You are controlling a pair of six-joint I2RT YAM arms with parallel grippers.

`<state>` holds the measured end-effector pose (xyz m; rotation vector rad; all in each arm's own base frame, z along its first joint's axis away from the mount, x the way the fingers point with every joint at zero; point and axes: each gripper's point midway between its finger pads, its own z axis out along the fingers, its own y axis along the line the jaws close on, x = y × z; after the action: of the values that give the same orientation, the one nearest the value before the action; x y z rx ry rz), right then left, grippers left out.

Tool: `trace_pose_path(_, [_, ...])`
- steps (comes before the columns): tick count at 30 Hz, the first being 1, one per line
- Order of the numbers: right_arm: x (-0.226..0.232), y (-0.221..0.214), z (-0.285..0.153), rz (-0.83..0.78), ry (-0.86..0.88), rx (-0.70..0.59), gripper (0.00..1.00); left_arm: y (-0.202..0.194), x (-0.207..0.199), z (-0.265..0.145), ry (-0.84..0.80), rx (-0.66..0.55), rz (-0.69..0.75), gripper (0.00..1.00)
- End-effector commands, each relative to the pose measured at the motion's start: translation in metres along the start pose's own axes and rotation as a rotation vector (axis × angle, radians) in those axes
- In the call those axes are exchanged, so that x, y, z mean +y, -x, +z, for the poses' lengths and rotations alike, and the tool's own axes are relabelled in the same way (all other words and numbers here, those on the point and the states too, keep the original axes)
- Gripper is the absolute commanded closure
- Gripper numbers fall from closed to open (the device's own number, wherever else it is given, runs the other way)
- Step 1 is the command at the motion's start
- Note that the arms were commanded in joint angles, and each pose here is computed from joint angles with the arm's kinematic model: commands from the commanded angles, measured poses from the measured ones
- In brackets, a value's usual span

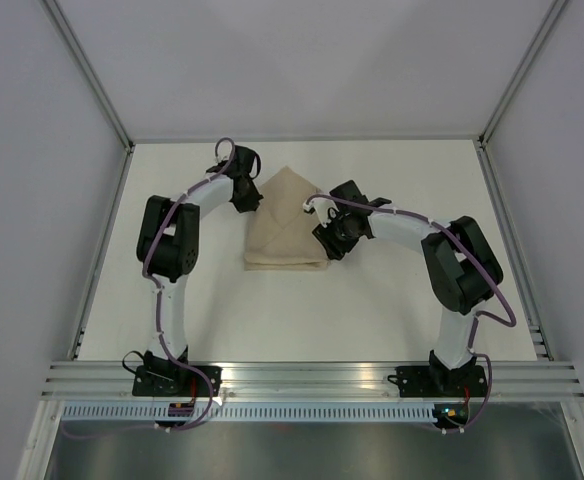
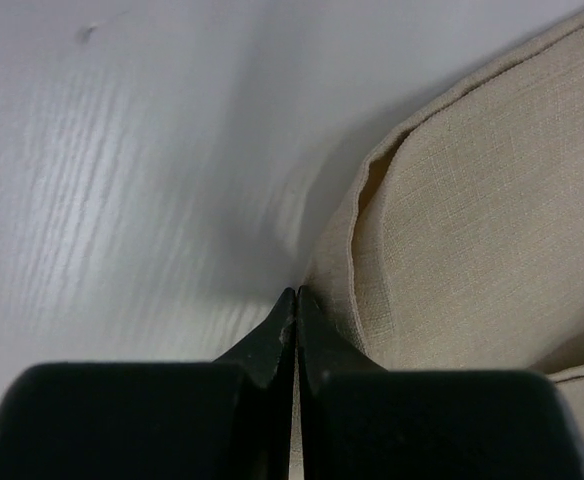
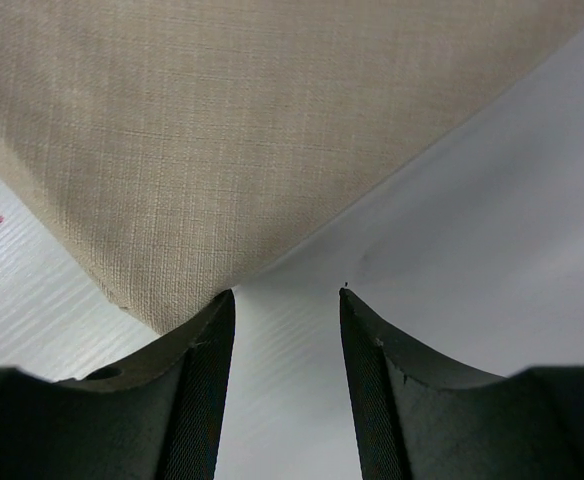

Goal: Fold the napkin, place the utensils inside, and roll it up
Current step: Fold the napkin

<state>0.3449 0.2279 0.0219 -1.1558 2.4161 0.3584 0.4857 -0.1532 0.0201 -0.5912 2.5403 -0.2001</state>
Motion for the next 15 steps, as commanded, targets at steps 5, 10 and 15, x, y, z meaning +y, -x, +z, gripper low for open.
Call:
trace_pose_path(5, [0.024,0.003,-0.016,-0.058,0.026,-0.028,0.48,-0.013,-0.032,0.003,-0.073,0.061,0.127,0.98])
trace_pose_path(10, [0.011,-0.002,-0.025,-0.076,-0.045,-0.022,0.48,-0.004,-0.032,-0.005,-0.079,0.041,0.124,0.94])
trace_pose_path(15, [-0.006,-0.002,-0.046,-0.054,-0.073,-0.053,0.46,0.040,-0.031,-0.044,-0.143,-0.045,0.095,0.81])
